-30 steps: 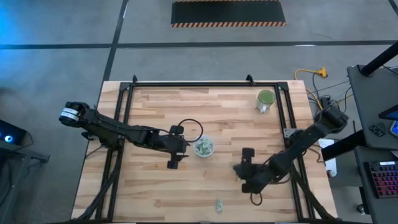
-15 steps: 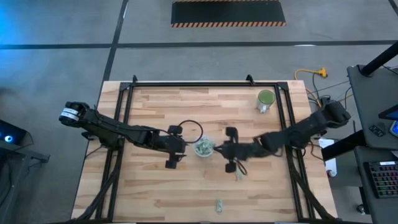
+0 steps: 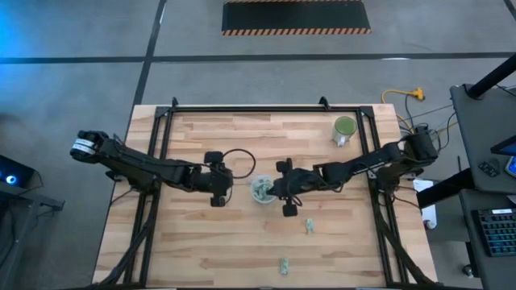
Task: Pick and place Stevia / Truvia into bins
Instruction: Put the light green stevia packet into the transparent container
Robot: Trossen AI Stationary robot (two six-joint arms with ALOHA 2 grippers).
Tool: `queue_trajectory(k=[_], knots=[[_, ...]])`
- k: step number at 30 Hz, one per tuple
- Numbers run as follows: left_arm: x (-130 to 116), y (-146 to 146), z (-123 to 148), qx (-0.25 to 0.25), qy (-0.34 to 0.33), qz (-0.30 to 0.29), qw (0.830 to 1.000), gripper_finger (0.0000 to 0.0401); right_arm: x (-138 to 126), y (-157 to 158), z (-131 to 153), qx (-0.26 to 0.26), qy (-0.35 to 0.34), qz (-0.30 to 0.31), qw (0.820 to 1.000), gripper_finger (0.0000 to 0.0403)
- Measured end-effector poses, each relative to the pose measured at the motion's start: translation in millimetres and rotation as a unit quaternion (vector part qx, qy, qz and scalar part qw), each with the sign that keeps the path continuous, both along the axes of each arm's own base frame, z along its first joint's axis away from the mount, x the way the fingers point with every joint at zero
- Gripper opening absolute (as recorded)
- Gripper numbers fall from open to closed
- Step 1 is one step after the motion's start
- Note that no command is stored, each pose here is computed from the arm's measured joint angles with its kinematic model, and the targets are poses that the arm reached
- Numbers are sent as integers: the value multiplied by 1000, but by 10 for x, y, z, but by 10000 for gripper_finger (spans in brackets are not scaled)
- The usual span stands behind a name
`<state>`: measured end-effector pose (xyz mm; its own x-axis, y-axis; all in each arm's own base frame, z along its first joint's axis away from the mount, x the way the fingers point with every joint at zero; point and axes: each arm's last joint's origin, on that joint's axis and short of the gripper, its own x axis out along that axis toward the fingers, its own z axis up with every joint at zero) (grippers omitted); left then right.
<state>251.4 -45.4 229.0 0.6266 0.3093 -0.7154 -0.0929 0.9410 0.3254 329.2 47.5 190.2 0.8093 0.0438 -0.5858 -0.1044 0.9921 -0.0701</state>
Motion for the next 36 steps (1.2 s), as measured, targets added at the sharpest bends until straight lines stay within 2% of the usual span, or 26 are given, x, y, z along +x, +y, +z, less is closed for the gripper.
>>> queue_trajectory(k=[3,10,17,21,28,32,36], knots=[[-61,25,20,16,-3,13,1000,205,60,-10,-45,1,5,-1,1000,9],[-167,52,16,15,-16,16,1000,205,164,-62,-193,3,28,-8,1000,9],[-199,60,33,13,-30,17,999,205,270,-146,-312,62,54,-2,997,9],[-214,64,42,13,-32,17,999,205,294,-167,-326,70,77,-4,994,9],[-223,65,29,15,-26,16,999,205,333,-164,-255,68,73,-1,995,9],[-215,63,19,15,-24,16,999,205,347,-153,-229,55,71,12,996,28],[-214,62,21,15,-25,16,999,205,360,-132,-181,51,85,19,995,73]])
